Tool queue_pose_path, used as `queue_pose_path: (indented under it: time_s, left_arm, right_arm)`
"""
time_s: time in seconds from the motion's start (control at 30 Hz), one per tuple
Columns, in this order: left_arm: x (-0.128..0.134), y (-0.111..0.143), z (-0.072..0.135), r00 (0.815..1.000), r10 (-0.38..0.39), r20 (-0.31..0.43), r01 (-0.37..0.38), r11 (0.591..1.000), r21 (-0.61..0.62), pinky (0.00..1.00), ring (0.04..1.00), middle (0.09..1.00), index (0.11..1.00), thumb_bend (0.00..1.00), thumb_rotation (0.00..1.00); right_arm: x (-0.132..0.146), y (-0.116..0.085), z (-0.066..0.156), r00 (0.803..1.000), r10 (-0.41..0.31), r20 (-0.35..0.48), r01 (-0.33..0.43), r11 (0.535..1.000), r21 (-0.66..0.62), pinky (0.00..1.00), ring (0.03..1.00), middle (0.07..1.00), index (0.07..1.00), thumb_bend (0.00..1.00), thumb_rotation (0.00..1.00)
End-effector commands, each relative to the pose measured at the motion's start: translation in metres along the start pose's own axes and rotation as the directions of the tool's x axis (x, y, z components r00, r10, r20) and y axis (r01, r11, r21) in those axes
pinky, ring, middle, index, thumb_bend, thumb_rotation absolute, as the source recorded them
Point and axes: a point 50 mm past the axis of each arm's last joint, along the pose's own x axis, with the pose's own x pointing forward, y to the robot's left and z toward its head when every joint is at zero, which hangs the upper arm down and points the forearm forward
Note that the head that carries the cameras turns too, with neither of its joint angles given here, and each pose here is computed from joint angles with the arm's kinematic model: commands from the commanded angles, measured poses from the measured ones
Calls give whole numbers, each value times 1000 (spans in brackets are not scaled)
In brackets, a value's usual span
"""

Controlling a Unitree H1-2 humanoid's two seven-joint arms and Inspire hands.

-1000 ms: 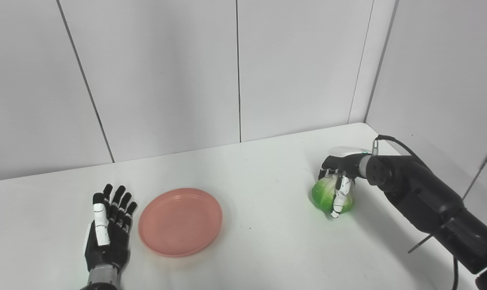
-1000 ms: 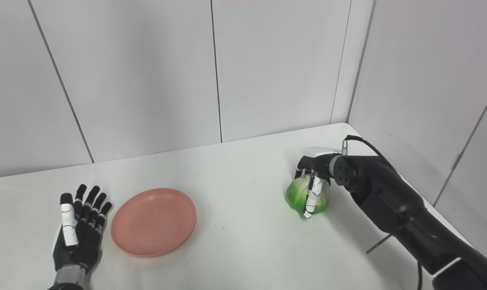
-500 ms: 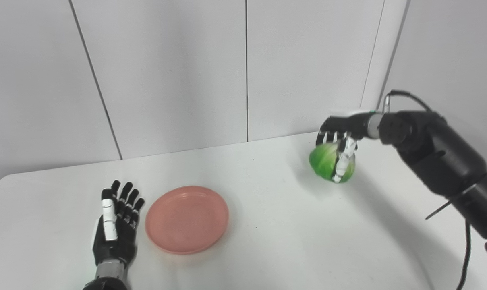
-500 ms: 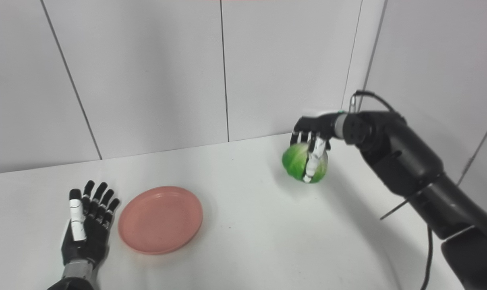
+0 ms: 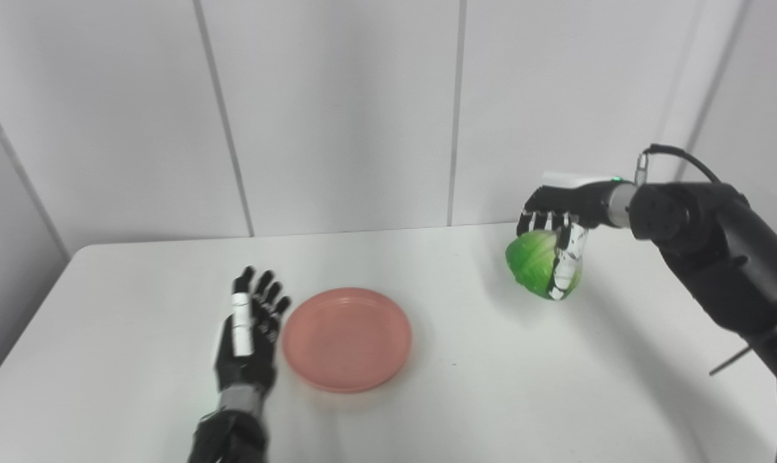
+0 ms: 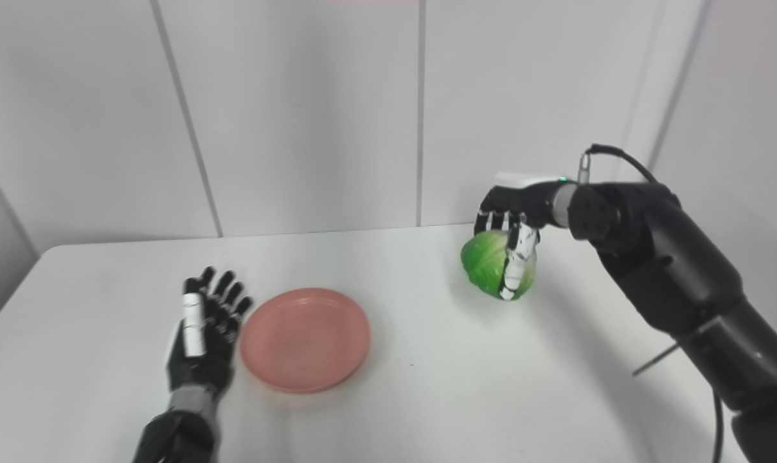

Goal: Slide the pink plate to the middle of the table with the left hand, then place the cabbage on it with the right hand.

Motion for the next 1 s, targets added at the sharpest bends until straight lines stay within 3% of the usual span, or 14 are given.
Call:
queue_pose_path:
  time_s: [0.0, 0.23, 0.57, 0.8, 0.97]
  left_arm:
    - [-12, -5, -24, 998, 24, -58, -25, 1000, -8, 904, 948, 943, 996, 901, 800]
    - [-13, -8, -29, 997, 54, -46, -53, 998, 15, 837, 924, 917, 974, 895, 795]
    - [-10, -9, -34, 998, 59, -36, -59, 998, 7, 802, 902, 908, 975, 918, 782]
    - [-12, -13, -39, 998, 48, -47, -48, 999, 2, 858, 926, 906, 970, 939, 768]
    - [-12, -14, -40, 997, 57, -47, -57, 998, -1, 832, 926, 911, 974, 936, 772]
  right_arm:
    - [-7, -30, 24, 991, -114, 70, 119, 991, -61, 392, 493, 575, 606, 907, 99]
    - [11, -33, 70, 981, -115, 153, 128, 989, -76, 465, 546, 597, 605, 900, 96]
    - [22, -40, 118, 957, -129, 259, 154, 985, -79, 447, 536, 602, 599, 888, 74]
    - [33, -21, 149, 947, -95, 308, 135, 985, -112, 392, 481, 562, 596, 897, 54]
    - [43, -10, 162, 944, -68, 322, 110, 988, -112, 375, 459, 546, 599, 900, 35]
